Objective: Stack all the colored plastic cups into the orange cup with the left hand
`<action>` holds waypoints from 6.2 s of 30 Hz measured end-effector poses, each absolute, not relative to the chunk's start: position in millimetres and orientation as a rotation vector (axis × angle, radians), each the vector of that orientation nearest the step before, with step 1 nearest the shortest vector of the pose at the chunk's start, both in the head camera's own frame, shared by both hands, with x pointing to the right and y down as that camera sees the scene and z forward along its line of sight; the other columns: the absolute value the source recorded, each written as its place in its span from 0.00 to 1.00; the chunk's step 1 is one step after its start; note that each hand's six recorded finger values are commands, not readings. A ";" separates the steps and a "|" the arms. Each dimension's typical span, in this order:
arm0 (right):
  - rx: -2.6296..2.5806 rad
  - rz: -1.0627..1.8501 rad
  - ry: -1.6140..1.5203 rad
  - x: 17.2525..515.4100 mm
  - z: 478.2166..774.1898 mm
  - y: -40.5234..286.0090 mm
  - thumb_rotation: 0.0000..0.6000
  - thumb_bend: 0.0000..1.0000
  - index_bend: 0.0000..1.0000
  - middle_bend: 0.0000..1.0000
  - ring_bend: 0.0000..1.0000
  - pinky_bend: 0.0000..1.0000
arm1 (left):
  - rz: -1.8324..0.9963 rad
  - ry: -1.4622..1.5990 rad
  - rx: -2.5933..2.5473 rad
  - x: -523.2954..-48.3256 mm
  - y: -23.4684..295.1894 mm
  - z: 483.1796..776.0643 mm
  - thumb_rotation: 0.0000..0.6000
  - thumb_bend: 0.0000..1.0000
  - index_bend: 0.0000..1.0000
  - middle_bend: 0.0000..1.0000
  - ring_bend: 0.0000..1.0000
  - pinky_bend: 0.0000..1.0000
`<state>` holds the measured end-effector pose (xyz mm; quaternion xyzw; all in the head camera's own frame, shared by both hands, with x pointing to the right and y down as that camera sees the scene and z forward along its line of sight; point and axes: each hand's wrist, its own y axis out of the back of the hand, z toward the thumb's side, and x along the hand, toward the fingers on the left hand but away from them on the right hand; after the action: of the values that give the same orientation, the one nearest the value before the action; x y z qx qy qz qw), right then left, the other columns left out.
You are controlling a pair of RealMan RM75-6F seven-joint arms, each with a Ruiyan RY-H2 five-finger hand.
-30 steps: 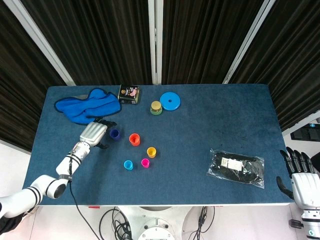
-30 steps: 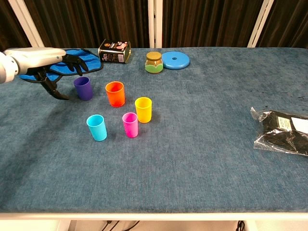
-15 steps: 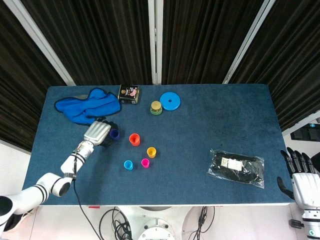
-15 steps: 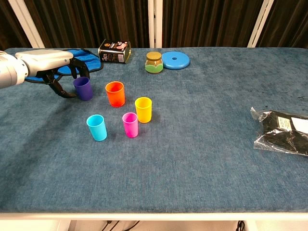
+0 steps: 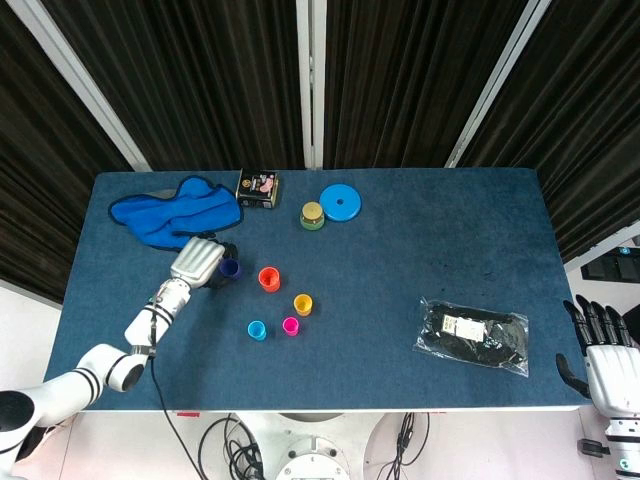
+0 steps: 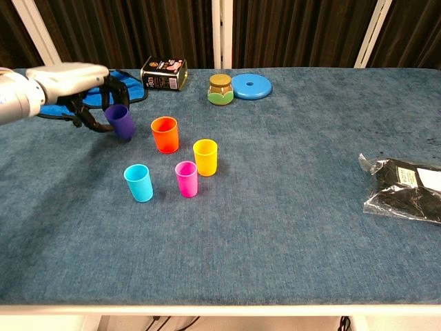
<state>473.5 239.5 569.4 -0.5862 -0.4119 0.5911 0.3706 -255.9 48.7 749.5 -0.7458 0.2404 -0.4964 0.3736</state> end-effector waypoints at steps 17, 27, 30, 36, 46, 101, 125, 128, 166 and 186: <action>-1.513 1.508 -1.047 470.7 569.9 239.4 1.00 0.33 0.00 0.00 0.00 0.00 | -1.098 0.658 -1.926 -209.9 46.4 677.8 1.00 0.31 0.48 0.44 0.45 0.21; -1.512 1.503 -1.057 472.9 568.3 238.5 1.00 0.33 0.00 0.00 0.00 0.00 | -1.171 0.645 -1.966 -194.9 53.3 698.6 1.00 0.31 0.48 0.44 0.45 0.21; -1.514 1.506 -1.059 474.4 568.8 238.0 1.00 0.33 0.00 0.00 0.00 0.00 | -1.194 0.651 -1.969 -195.7 53.3 706.3 1.00 0.31 0.48 0.44 0.45 0.21; -1.514 1.508 -1.063 476.8 568.8 237.4 1.00 0.33 0.00 0.00 0.00 0.00 | -1.214 0.658 -1.963 -194.5 53.1 716.9 1.00 0.31 0.48 0.44 0.45 0.21; -1.517 1.519 -1.067 478.9 572.1 237.4 1.00 0.33 0.00 0.00 0.00 0.00 | -1.186 0.683 -1.982 -186.7 54.8 715.1 1.00 0.31 0.48 0.44 0.45 0.21; -1.516 1.514 -1.090 482.1 567.9 241.6 1.00 0.33 0.00 0.00 0.00 0.00 | -0.905 0.402 -2.027 -120.8 103.1 693.6 1.00 0.23 0.28 0.31 0.31 0.18; -1.525 1.532 -1.097 489.9 571.2 241.3 1.00 0.33 0.00 0.00 0.00 0.00 | -0.948 0.293 -2.028 -106.3 100.2 723.3 1.00 0.23 0.29 0.31 0.31 0.19; -1.524 1.533 -1.099 490.7 570.9 241.7 1.00 0.33 0.00 0.00 0.00 0.00 | -0.956 0.287 -2.025 -105.7 99.7 725.3 1.00 0.23 0.29 0.31 0.31 0.19; -1.522 1.541 -1.103 494.1 572.2 242.5 1.00 0.33 0.00 0.00 0.00 0.00 | -0.943 0.408 -1.965 -128.4 77.8 689.8 1.00 0.25 0.52 0.52 0.43 0.28; -1.519 1.552 -1.094 491.4 572.9 241.4 1.00 0.33 0.00 0.00 0.00 0.00 | -1.134 0.510 -1.919 -173.1 46.0 709.1 1.00 0.25 0.52 0.52 0.43 0.28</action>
<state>491.4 241.4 572.9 -0.5857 -0.4219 0.5984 0.3477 -173.1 46.0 709.1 -0.7636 0.2032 -0.4513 0.4147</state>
